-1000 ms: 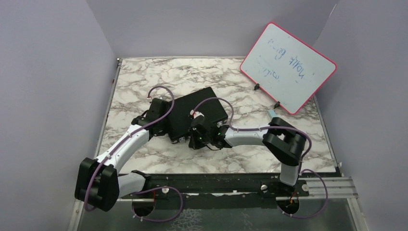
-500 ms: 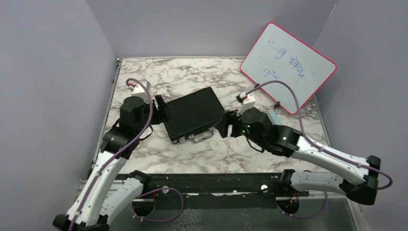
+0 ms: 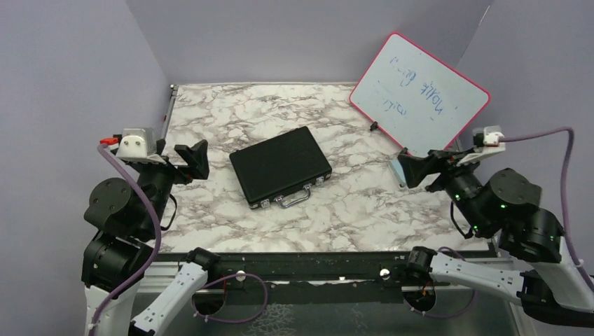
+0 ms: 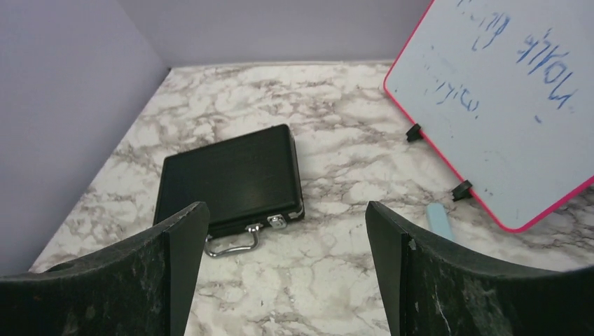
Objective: Pack up texas hold em set
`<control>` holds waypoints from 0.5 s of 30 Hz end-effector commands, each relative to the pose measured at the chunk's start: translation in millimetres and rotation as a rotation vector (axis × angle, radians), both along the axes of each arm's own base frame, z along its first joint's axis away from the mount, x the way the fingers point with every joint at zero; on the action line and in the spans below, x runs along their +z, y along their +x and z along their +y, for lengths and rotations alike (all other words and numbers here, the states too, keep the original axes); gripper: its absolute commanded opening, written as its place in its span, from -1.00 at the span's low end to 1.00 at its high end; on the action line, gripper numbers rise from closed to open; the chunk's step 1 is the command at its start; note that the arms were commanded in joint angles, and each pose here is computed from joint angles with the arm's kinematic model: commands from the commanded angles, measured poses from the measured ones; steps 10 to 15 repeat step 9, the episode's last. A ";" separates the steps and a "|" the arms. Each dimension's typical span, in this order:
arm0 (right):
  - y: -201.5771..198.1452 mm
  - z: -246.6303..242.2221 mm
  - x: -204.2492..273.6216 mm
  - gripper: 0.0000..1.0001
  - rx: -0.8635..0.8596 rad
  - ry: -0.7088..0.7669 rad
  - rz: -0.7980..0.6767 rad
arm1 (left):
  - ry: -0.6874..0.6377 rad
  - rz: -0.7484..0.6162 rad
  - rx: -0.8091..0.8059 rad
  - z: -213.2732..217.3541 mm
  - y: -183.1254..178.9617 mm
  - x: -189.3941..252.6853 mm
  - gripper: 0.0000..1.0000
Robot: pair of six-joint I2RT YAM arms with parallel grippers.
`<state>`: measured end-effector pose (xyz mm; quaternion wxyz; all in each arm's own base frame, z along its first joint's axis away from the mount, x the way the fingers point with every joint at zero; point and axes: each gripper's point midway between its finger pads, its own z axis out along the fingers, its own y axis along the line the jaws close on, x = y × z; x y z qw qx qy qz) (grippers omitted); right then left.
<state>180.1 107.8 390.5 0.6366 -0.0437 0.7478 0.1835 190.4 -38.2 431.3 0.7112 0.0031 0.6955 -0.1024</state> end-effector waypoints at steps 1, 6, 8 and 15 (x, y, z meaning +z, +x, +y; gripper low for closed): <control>-4.2 -35.4 17.3 0.70 -0.073 -0.047 -0.054 | 0.058 -0.026 0.117 29.4 -14.0 10.1 0.98; -8.4 -41.0 28.9 0.69 -0.067 -0.003 -0.076 | 0.049 -0.035 0.132 33.3 -17.7 11.6 0.98; -7.8 -39.5 26.2 0.69 -0.068 0.000 -0.069 | 0.043 -0.027 0.122 30.8 -16.5 7.2 0.98; -7.2 -37.9 24.2 0.70 -0.069 0.000 -0.064 | 0.043 -0.019 0.118 29.5 -15.3 3.8 0.98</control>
